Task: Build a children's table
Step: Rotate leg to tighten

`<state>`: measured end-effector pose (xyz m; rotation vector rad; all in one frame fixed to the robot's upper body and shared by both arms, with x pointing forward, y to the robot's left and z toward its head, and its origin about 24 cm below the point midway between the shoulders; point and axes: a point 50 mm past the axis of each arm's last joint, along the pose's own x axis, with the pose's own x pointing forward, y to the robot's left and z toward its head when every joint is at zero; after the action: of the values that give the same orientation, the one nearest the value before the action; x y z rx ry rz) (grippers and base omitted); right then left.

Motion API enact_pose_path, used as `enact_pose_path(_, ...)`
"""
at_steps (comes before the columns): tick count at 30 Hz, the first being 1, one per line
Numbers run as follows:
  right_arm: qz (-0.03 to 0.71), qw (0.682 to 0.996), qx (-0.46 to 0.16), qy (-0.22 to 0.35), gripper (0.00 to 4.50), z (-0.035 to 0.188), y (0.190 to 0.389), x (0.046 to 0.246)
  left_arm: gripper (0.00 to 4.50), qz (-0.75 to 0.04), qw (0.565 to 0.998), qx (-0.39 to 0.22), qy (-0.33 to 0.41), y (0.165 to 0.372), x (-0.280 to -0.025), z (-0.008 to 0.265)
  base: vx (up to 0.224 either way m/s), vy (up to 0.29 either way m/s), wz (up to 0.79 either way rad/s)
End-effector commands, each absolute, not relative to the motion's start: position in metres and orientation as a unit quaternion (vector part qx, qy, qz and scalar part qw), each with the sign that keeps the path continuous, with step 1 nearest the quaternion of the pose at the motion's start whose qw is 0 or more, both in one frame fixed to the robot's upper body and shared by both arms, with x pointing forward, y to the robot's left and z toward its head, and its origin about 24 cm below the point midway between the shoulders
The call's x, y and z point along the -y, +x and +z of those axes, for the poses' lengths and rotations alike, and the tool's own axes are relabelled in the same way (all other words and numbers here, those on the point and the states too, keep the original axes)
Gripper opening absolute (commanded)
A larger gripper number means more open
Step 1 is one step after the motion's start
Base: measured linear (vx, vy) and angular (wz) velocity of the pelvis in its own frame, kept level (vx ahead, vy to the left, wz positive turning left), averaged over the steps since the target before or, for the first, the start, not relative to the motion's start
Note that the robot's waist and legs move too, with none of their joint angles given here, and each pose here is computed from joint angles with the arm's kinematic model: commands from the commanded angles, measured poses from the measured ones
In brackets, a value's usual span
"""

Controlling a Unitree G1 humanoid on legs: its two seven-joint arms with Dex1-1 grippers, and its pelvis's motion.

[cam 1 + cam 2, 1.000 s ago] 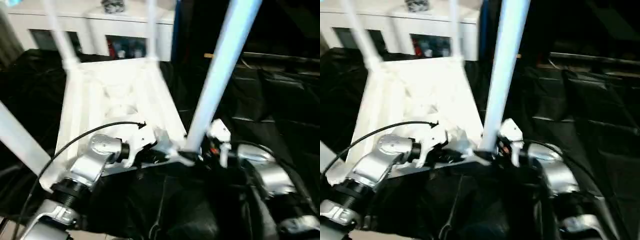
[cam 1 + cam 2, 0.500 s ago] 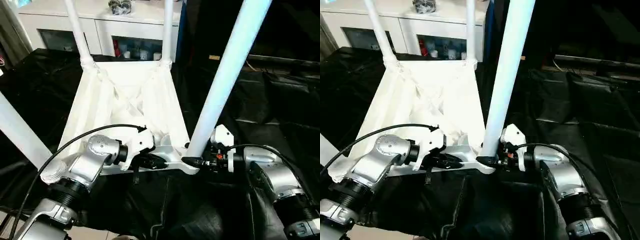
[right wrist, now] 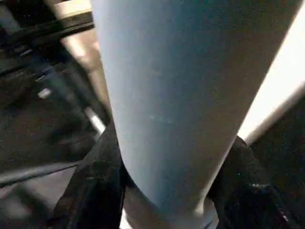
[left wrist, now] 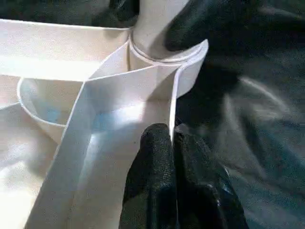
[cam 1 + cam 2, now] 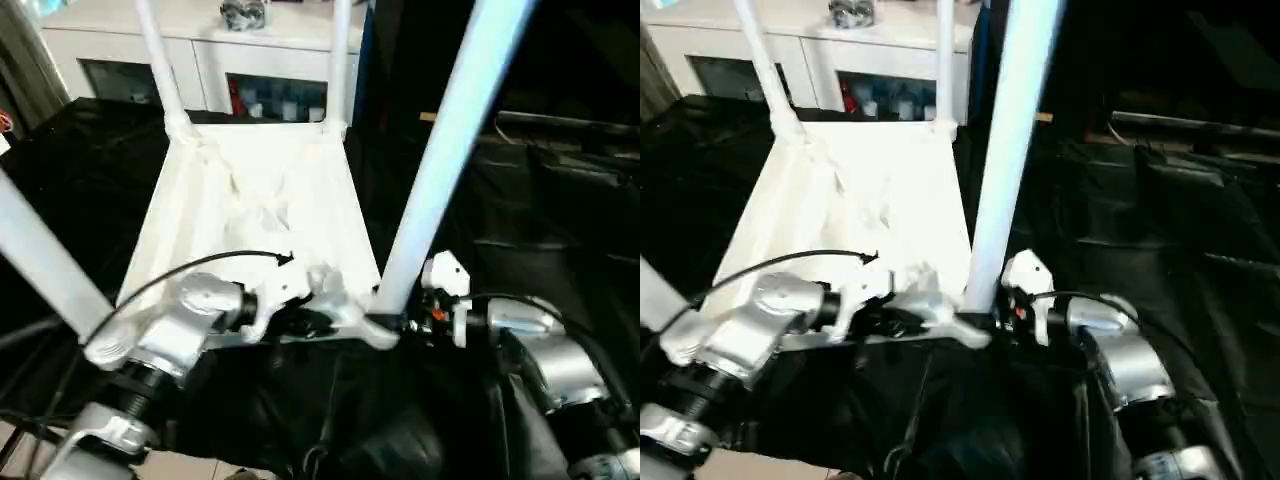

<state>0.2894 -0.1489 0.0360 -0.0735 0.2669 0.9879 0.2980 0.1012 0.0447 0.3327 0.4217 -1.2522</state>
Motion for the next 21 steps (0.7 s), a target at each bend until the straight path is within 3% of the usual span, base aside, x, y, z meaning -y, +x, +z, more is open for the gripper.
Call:
enact_pose_path(1,0.455,0.882,-0.118,0.042,1.95,0.023,0.285,0.109,0.00,-0.480,0.848,-0.184,0.127,0.310,-0.077,0.049,0.000,0.000,0.00)
enact_pose_path(8,0.374,0.917,-0.121,0.066,1.95,0.017,0.290,0.082,0.00,-0.460,0.860,-0.183,0.125,0.309,-0.045,0.047,0.000,0.000,0.00)
enact_pose_path(11,0.354,0.926,-0.125,0.039,1.95,0.015,0.297,0.070,0.00,-0.455,0.860,-0.181,0.141,0.312,-0.036,0.049,0.000,0.000,0.00)
enact_pose_path(16,0.316,0.939,-0.113,0.071,1.95,0.022,0.306,0.075,0.00,-0.464,0.855,-0.175,0.148,0.312,-0.037,0.051,0.000,0.000,0.00)
enact_pose_path(17,0.325,0.936,-0.111,0.078,2.51,0.023,0.307,0.080,0.00,-0.476,0.850,-0.173,0.144,0.310,-0.039,0.052,0.000,0.000,0.00)
enact_pose_path(21,0.353,0.926,-0.111,0.070,2.71,0.024,0.305,0.088,0.00,-0.498,0.838,-0.167,0.145,0.308,-0.045,0.053,0.000,0.000,0.00)
